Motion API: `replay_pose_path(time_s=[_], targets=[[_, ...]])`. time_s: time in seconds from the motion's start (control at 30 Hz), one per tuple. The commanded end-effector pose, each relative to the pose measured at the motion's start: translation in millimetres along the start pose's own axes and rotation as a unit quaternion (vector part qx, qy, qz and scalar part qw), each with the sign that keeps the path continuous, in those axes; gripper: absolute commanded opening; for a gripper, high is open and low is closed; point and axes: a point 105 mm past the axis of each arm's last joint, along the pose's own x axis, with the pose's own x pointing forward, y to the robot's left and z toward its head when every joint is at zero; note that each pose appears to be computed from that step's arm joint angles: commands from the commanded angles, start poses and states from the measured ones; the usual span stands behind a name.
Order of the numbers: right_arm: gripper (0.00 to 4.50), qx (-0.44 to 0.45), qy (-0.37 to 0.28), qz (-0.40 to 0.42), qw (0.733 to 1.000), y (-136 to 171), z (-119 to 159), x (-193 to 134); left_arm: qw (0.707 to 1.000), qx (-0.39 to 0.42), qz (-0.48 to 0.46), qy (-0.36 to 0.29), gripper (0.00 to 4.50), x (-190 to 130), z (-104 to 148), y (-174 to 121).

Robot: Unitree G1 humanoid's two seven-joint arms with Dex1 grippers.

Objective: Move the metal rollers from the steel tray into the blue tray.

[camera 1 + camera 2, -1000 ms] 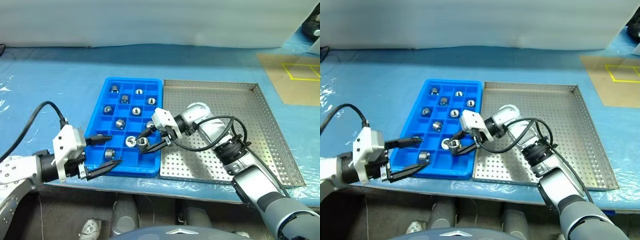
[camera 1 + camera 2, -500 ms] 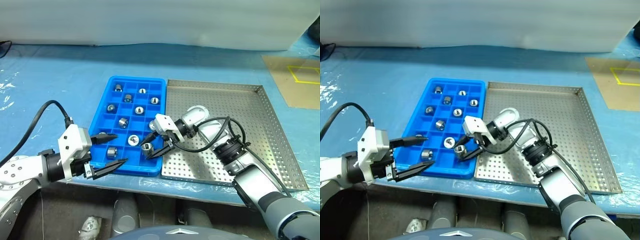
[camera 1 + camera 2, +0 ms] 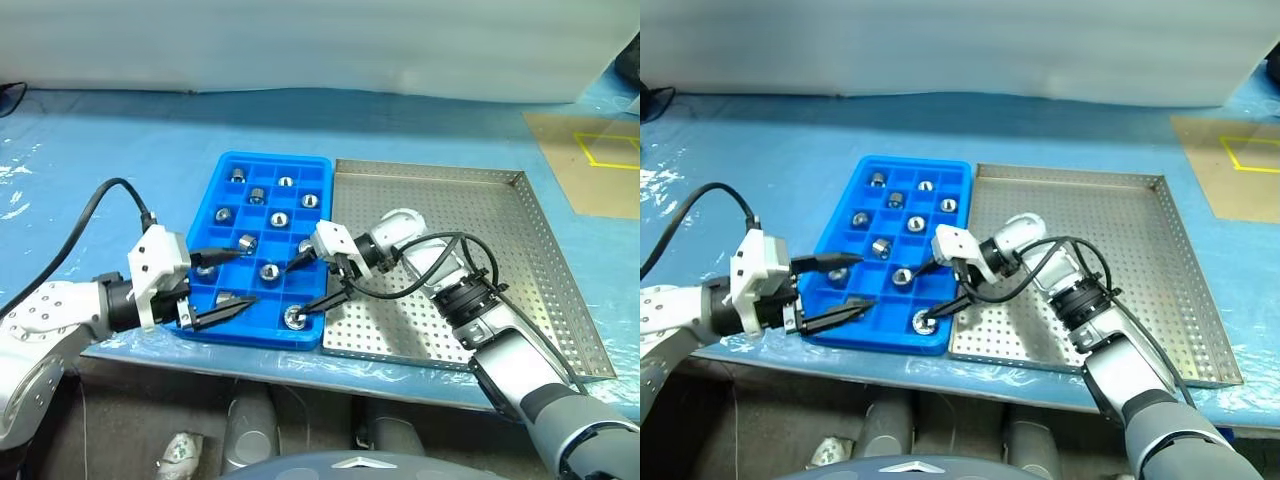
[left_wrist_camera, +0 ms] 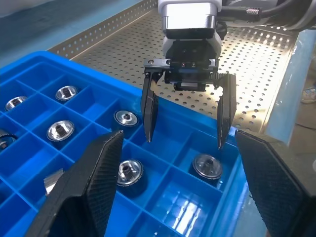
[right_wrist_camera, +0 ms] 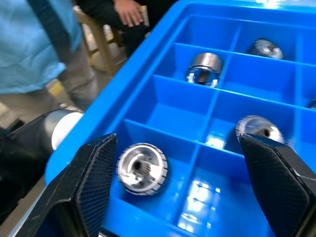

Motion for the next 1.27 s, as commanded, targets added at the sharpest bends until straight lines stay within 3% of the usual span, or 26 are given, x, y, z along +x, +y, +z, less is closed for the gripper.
replay_pose_path(time_s=[0.03,0.23,0.43,0.73,1.27], targets=[[4.13,-0.022,-0.026,-0.096,0.995,-24,23,-35,1.000,0.025,-0.007,-0.016,3.83,11,4,16],[4.13,0.004,-0.031,-0.268,0.963,-47,22,-103,0.997,0.032,-0.030,-0.058,3.83,49,9,50],[4.13,0.063,-0.037,-0.388,0.919,-27,4,-147,0.993,0.010,-0.086,-0.081,3.83,100,0,59],[4.13,0.092,-0.026,-0.473,0.876,-8,-9,-167,0.991,0.013,-0.095,-0.089,3.83,120,-3,72],[4.13,0.086,-0.025,-0.483,0.871,-15,-11,-165,0.995,0.013,-0.056,-0.083,3.83,102,-9,84]])
